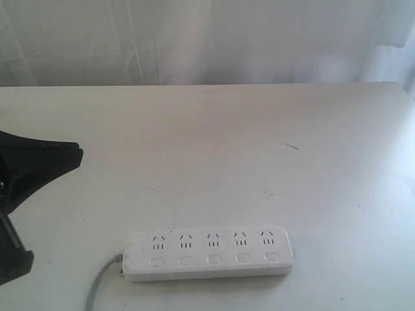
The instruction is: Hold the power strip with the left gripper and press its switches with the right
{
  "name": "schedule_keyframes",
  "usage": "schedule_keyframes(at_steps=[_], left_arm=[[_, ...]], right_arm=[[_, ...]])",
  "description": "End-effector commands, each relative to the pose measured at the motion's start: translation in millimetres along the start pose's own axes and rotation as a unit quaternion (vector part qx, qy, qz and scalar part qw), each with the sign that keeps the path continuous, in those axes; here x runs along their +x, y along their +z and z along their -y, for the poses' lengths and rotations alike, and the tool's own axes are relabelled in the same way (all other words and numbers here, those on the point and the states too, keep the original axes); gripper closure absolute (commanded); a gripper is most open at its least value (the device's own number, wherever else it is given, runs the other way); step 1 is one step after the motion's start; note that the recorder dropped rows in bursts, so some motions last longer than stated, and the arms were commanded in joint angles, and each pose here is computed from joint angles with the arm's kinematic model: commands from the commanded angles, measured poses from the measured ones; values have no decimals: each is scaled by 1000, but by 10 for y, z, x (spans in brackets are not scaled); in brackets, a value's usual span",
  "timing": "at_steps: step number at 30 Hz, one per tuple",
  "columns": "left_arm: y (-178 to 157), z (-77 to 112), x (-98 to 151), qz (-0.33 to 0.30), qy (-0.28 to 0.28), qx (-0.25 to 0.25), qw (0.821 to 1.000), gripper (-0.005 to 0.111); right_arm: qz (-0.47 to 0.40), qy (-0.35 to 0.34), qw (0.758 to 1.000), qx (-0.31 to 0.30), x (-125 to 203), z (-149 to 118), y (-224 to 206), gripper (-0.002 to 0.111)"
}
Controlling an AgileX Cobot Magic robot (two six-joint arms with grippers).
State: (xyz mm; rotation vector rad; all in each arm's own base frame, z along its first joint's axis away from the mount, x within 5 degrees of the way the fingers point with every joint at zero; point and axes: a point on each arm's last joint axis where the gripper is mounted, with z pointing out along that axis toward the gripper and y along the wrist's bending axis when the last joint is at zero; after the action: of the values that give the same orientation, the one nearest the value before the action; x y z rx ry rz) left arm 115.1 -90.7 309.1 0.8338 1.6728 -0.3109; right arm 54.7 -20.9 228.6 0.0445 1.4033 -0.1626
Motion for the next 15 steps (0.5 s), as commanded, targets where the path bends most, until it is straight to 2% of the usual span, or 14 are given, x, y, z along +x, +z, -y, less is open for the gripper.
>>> schedule_keyframes(at_steps=[1,3,5,7,10,12,15], left_arm=[[-12,12,8,2,-12,3,1000,107],[-12,12,9,2,-11,3,1000,107],[-12,16,16,-2,-11,5,1000,107],[-12,20,23,-6,-10,7,1000,107],[-12,28,38,-14,-10,12,1000,107],[-13,34,50,-21,-10,15,1000,107],[-14,43,66,-30,-10,20,999,107]], right_arm=[[-1,-9,1000,27,30,46,-7,108],[-3,-9,1000,-15,34,-30,-6,108],[-6,-9,996,-89,44,-164,-19,108],[-10,-9,984,-179,52,-323,-63,108],[-24,-9,953,-301,119,-531,-170,108],[-27,-8,939,-343,131,-596,-220,108],[-28,-8,928,-371,132,-635,-256,108]])
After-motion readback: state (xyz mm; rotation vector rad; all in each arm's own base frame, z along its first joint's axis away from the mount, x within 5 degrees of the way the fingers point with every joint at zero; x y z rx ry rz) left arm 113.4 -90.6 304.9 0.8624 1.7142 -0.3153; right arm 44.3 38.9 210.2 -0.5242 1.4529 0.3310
